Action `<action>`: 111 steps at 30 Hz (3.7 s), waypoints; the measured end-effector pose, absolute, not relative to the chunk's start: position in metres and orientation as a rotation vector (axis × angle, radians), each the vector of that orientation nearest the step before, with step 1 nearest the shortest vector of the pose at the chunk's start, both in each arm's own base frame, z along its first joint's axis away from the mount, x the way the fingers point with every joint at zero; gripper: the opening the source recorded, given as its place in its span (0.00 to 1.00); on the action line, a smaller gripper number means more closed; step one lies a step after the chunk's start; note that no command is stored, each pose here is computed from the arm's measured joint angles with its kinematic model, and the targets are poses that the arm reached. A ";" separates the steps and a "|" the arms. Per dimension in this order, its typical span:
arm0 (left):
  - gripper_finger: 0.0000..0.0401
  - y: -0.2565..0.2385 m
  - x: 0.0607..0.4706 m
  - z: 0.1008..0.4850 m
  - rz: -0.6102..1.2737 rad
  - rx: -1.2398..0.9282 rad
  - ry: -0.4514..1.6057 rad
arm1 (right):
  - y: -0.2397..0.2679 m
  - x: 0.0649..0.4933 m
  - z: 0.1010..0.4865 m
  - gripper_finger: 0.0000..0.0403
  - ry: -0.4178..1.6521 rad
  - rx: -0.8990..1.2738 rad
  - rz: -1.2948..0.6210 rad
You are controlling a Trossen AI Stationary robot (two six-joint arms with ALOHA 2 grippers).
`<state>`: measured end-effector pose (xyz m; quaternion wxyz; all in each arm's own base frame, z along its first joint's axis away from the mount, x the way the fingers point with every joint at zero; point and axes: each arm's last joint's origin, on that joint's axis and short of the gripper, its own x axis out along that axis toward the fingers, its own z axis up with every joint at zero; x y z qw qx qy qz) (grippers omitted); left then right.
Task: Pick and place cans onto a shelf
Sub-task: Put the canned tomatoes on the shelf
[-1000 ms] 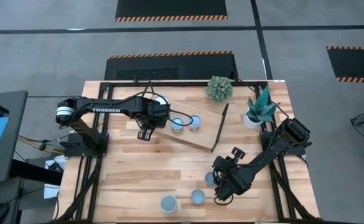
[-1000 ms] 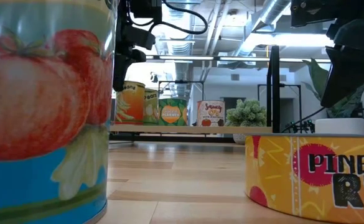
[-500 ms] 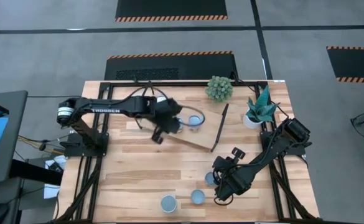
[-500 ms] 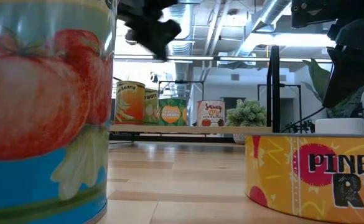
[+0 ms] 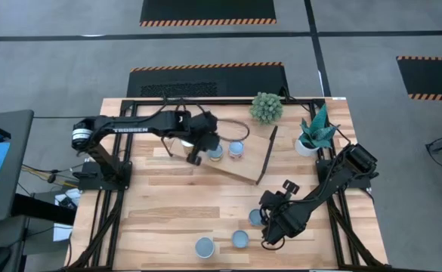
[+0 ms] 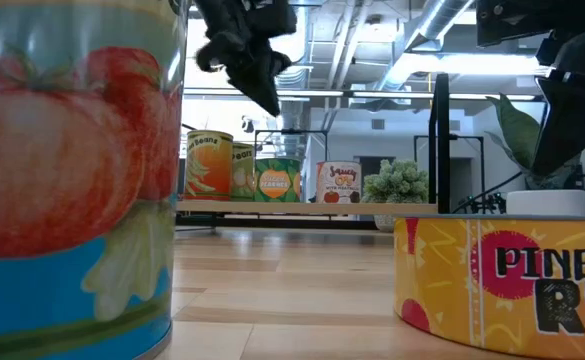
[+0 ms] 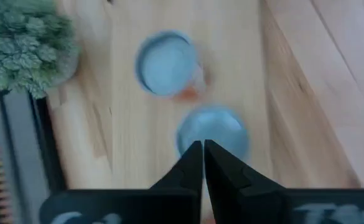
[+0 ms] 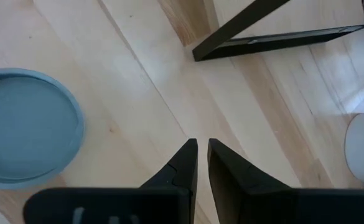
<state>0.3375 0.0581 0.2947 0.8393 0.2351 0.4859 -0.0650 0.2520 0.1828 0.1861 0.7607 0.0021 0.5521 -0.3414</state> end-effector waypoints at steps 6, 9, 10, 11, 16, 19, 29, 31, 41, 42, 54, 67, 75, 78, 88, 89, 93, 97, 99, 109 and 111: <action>0.00 0.046 0.302 0.334 -0.133 0.494 1.152 | 0.174 0.260 0.188 0.15 1.085 -0.047 -0.789; 0.00 0.040 0.278 0.342 -0.163 0.323 1.212 | 0.167 0.271 0.191 0.15 1.067 -0.059 -0.770; 0.00 0.038 0.269 0.343 -0.154 0.273 1.244 | 0.165 0.277 0.192 0.15 1.063 -0.057 -0.748; 0.00 0.036 0.260 0.343 -0.136 0.230 1.274 | 0.164 0.283 0.194 0.15 1.059 -0.062 -0.719; 0.00 0.019 0.224 0.342 -0.063 0.103 1.349 | 0.158 0.313 0.211 0.15 1.044 -0.203 -0.516; 0.00 0.003 0.201 0.339 -0.029 0.071 1.346 | 0.157 0.330 0.225 0.15 1.014 -0.308 -0.382; 0.00 -0.038 0.162 0.307 -0.009 0.106 1.048 | 0.156 0.379 0.267 0.15 0.772 -0.193 0.048; 0.00 -0.042 0.160 0.300 -0.005 0.130 1.031 | 0.161 0.385 0.273 0.15 0.693 -0.125 0.138; 0.00 -0.058 0.162 0.290 0.017 0.222 0.993 | 0.210 0.377 0.277 0.15 0.582 0.060 0.255; 0.00 -0.059 0.164 0.290 0.009 0.220 0.985 | 0.214 0.379 0.273 0.15 0.571 0.062 0.263; 0.00 -0.061 0.168 0.290 0.013 0.200 0.956 | 0.239 0.425 0.248 0.15 0.794 -0.016 0.307; 0.00 -0.061 0.168 0.290 0.008 0.217 0.960 | 0.226 0.459 0.261 0.16 0.948 -0.030 0.436; 0.00 -0.061 0.168 0.290 0.005 0.225 0.959 | 0.216 0.464 0.253 0.28 0.992 -0.028 0.463; 0.00 -0.061 0.168 0.290 -0.004 0.243 0.959 | 0.210 0.467 0.253 0.35 0.993 -0.022 0.453; 0.00 -0.061 0.168 0.290 -0.008 0.251 0.959 | 0.202 0.468 0.247 0.50 1.027 -0.023 0.429; 0.00 -0.061 0.168 0.290 -0.008 0.250 0.960 | 0.202 0.468 0.248 0.51 1.020 -0.022 0.430; 0.00 -0.061 0.168 0.290 -0.008 0.250 0.960 | 0.203 0.468 0.248 0.52 1.017 -0.023 0.429; 0.00 -0.061 0.168 0.290 -0.008 0.250 0.960 | 0.205 0.467 0.248 0.51 1.017 -0.018 0.430; 0.00 -0.061 0.168 0.290 -0.008 0.250 0.960 | 0.207 0.467 0.246 0.51 1.020 -0.022 0.433; 0.00 -0.061 0.168 0.291 -0.008 0.248 0.959 | 0.210 0.473 0.224 0.52 1.056 -0.024 0.424; 0.00 -0.061 0.168 0.291 -0.007 0.248 0.960 | 0.209 0.473 0.225 0.51 1.058 -0.016 0.419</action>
